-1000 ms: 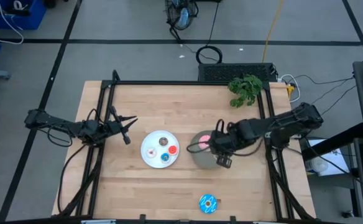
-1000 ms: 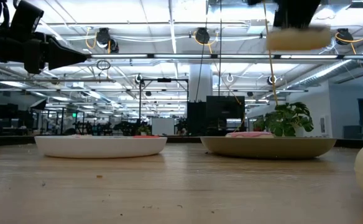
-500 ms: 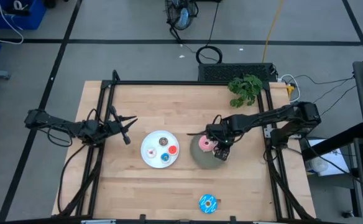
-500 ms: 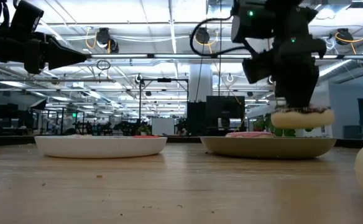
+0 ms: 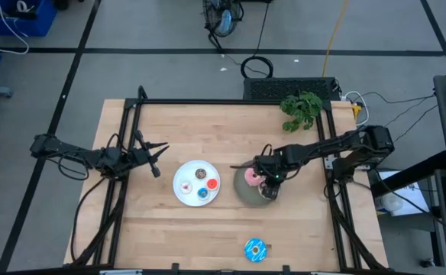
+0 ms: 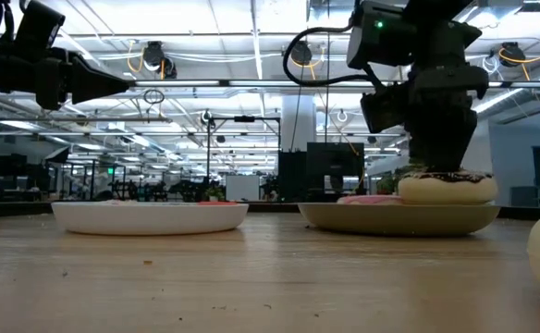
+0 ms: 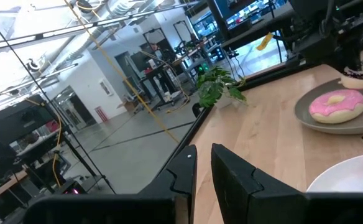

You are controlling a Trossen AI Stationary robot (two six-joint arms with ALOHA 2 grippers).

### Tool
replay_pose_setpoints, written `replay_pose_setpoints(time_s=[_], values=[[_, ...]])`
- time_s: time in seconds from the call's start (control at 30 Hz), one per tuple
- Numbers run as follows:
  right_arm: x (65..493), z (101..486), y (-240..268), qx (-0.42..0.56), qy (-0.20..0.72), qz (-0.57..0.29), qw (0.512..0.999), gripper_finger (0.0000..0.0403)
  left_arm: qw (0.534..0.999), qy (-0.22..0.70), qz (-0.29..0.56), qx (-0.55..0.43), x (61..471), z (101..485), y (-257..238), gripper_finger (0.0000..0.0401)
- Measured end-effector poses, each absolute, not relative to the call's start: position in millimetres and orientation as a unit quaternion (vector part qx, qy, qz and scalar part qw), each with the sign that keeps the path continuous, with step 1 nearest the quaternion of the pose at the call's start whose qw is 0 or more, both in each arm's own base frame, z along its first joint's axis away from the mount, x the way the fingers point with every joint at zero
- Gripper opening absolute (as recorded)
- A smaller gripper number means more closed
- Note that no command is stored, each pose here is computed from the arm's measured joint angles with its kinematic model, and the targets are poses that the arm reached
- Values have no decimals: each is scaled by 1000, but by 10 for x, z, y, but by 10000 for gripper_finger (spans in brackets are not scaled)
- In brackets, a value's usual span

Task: Pick & Place donuts
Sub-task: Put the big black doughnut on the gray plate

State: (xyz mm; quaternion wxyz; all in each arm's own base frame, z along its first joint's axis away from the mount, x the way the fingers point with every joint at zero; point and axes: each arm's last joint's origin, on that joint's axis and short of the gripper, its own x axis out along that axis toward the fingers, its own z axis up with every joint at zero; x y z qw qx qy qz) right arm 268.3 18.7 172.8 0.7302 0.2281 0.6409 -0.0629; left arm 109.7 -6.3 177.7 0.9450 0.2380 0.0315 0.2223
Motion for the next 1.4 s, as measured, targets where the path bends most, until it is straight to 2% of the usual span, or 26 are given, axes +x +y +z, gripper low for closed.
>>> replay_pose_setpoints(time_s=[0.3, 0.6, 0.83, 0.93, 1.07, 1.4], values=[[2694, 1718, 192, 246, 641, -61, 724, 8, 945, 31, 222, 238, 1097, 1777, -63, 56], [2764, 1424, 209, 248, 684, -48, 684, 8, 945, 31, 222, 238, 1097, 1777, -63, 56], [2768, 1468, 206, 236, 679, -40, 694, 15, 945, 31, 222, 238, 1097, 1777, -63, 56], [2778, 1547, 203, 234, 665, -37, 708, 35, 945, 31, 222, 238, 1097, 1777, -63, 56], [2791, 1604, 204, 235, 650, -31, 722, 81, 945, 31, 222, 238, 1097, 1777, -63, 56], [2778, 1618, 186, 242, 651, -34, 719, 195, 945, 32, 222, 238, 1097, 1776, -63, 56]])
